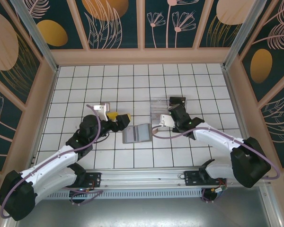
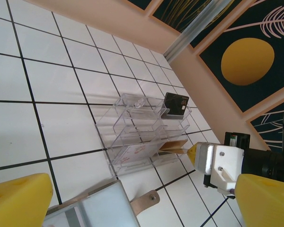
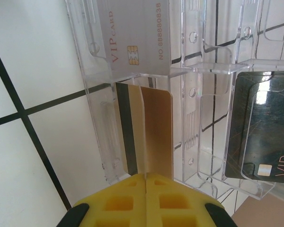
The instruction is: Take the credit cards out of the card holder
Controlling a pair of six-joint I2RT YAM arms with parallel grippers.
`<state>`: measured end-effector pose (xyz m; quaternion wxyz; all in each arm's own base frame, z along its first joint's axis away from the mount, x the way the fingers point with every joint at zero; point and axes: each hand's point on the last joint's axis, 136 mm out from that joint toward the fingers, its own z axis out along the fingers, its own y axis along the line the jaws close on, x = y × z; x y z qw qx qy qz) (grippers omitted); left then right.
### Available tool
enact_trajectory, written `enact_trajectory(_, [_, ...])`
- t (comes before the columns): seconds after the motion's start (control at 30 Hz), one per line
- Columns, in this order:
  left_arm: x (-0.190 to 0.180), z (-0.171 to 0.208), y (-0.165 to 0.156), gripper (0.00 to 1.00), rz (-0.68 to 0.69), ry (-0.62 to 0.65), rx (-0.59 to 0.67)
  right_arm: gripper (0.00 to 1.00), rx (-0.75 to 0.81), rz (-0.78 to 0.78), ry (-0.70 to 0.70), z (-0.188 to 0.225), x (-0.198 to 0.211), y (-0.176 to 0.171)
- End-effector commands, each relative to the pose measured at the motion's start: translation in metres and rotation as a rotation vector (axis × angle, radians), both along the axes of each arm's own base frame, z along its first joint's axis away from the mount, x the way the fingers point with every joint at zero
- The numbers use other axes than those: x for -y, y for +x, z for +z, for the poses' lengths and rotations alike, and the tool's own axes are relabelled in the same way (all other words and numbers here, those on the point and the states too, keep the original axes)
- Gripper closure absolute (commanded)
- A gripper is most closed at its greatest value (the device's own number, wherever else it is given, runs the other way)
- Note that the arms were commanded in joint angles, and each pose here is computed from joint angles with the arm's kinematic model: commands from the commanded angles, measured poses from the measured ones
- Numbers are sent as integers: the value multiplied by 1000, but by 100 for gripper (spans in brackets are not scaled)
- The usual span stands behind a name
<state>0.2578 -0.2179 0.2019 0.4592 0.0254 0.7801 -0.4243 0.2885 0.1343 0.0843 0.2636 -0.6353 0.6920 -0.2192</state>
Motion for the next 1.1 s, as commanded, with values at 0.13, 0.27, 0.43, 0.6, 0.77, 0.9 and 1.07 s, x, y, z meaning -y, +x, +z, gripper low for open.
enact_trajectory(0.13, [1, 6, 0, 2, -16, -10, 35, 96, -6, -9, 5, -14, 3, 3])
enact_trajectory(0.27, [2, 6, 0, 1, -19, -12, 34, 89, -3, -19, 0, -17, 4, 7])
enact_trajectory(0.43, [3, 6, -1, 1, -25, -15, 35, 72, 14, -31, -8, -16, 3, 13])
enact_trajectory(0.6, [3, 6, -1, 1, -29, -15, 35, 66, 68, -66, -6, -8, 8, 25])
enact_trajectory(0.77, [4, 6, -2, 1, -32, -16, 35, 63, 126, -93, -17, -4, 15, 35])
enact_trajectory(0.9, [4, 6, -2, 1, -34, -17, 36, 61, 150, -118, -18, 1, 19, 42])
enact_trajectory(1.07, [4, 7, -2, 1, -39, -18, 36, 60, 158, -129, -21, 1, 20, 46])
